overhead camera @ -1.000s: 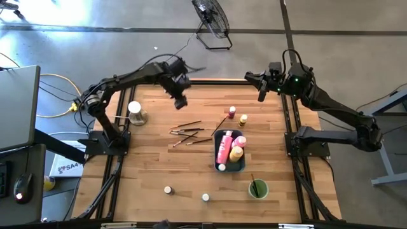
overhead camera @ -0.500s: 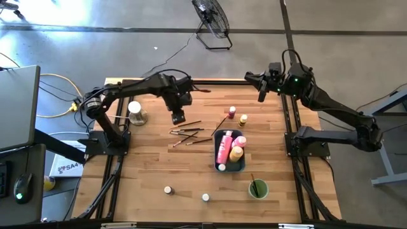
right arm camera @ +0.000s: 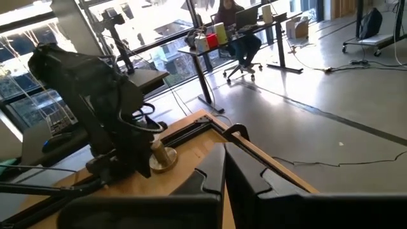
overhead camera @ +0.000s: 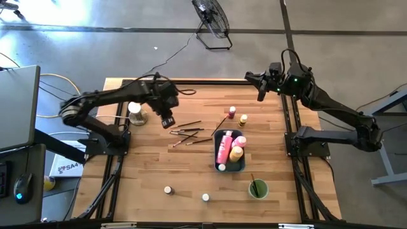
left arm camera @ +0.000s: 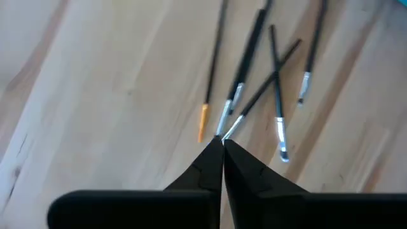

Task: Pick & Place Paint Supplies
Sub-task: Put the black and gold paint brush into the green cup

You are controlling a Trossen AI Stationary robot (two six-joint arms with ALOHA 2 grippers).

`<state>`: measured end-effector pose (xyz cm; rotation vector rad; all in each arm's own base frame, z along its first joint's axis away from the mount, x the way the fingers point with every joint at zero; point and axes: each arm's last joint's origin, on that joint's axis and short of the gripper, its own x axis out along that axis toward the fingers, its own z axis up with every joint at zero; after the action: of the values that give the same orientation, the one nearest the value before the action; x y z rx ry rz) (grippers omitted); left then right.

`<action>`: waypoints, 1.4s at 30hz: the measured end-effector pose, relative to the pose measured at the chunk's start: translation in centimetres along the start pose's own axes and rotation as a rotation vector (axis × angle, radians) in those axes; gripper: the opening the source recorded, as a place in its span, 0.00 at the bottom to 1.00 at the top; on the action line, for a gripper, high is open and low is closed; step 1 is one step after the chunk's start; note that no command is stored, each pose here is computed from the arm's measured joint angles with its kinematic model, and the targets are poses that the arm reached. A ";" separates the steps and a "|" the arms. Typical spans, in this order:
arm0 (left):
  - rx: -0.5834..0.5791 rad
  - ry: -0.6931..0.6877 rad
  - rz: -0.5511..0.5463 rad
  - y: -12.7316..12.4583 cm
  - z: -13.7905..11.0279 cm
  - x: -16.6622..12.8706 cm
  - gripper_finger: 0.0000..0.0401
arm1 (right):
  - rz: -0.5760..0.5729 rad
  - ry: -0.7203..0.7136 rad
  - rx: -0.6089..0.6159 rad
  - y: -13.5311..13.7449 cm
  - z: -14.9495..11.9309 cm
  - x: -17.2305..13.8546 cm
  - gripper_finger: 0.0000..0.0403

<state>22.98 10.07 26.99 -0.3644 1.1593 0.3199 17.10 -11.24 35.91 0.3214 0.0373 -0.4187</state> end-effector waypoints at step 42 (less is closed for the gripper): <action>0.132 0.048 -0.022 0.8 -3.0 6.7 0.35 | 0.011 0.028 0.012 0.0 -0.3 0.0 0.00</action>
<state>22.62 9.86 19.59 -0.2703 1.2157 0.2155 17.11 -11.16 35.67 0.3394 0.0604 -0.4039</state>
